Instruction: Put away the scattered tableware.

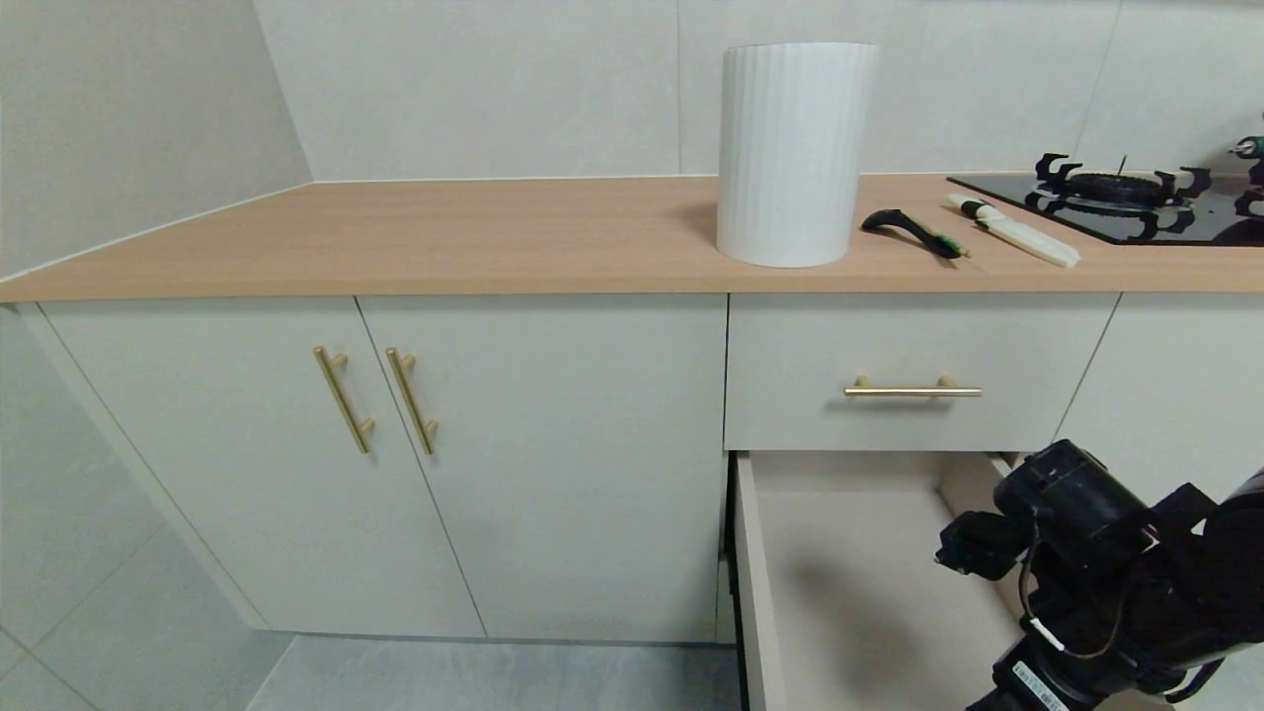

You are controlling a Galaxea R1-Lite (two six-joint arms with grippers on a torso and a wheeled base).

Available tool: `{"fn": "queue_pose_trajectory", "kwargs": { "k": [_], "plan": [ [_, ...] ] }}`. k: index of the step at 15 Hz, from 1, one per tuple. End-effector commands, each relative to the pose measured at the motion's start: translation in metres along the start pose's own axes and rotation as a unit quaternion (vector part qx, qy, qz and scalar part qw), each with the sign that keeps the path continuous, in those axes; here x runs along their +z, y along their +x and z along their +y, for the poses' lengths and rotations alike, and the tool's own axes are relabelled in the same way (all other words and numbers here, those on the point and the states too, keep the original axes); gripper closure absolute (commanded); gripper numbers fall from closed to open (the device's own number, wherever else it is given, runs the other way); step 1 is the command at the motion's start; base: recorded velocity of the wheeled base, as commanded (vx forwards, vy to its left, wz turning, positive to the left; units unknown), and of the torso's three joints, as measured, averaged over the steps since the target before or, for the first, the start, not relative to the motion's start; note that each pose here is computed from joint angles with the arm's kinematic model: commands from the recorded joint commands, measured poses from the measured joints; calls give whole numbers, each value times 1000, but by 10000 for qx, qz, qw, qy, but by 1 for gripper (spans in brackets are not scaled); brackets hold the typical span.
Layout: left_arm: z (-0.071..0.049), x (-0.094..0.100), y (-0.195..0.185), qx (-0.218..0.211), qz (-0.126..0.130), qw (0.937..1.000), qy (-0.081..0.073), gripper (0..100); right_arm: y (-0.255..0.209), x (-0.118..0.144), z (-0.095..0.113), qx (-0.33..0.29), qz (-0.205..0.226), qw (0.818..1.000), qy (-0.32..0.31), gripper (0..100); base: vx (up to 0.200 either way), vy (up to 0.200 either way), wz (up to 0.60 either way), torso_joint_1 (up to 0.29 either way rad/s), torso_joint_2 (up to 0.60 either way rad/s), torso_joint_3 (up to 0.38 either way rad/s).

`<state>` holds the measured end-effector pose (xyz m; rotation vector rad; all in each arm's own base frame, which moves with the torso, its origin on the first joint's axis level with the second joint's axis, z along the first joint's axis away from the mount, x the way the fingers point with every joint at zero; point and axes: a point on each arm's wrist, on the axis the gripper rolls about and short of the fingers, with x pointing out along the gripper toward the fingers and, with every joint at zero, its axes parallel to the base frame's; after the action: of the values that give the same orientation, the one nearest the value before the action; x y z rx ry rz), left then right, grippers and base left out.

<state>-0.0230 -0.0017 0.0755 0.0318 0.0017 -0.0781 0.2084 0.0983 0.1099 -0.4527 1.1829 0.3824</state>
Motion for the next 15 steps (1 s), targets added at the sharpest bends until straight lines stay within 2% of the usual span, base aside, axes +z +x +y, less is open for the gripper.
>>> {"fn": "queue_pose_trajectory", "kwargs": {
  "k": [1, 2, 3, 9, 15],
  "plan": [
    [0, 0, 0, -1, 8, 10000, 1, 0, -11, 16, -4, -47, -464, 9978, 480, 0, 0, 0, 0, 0, 0, 0],
    [0, 0, 0, -1, 8, 10000, 1, 0, -22, 29, -6, -4, -924, 9882, 1224, 0, 0, 0, 0, 0, 0, 0],
    [0, 0, 0, -1, 8, 10000, 1, 0, -28, 33, -8, 16, -1113, 9806, 1611, 0, 0, 0, 0, 0, 0, 0],
    [0, 0, 0, -1, 8, 10000, 1, 0, -47, 44, -18, -64, -1887, 9640, 1872, 0, 0, 0, 0, 0, 0, 0],
    [0, 0, 0, -1, 8, 10000, 1, 0, -44, 43, -20, -164, -1883, 9633, 1906, 0, 0, 0, 0, 4, -31, -27]
  ]
}}
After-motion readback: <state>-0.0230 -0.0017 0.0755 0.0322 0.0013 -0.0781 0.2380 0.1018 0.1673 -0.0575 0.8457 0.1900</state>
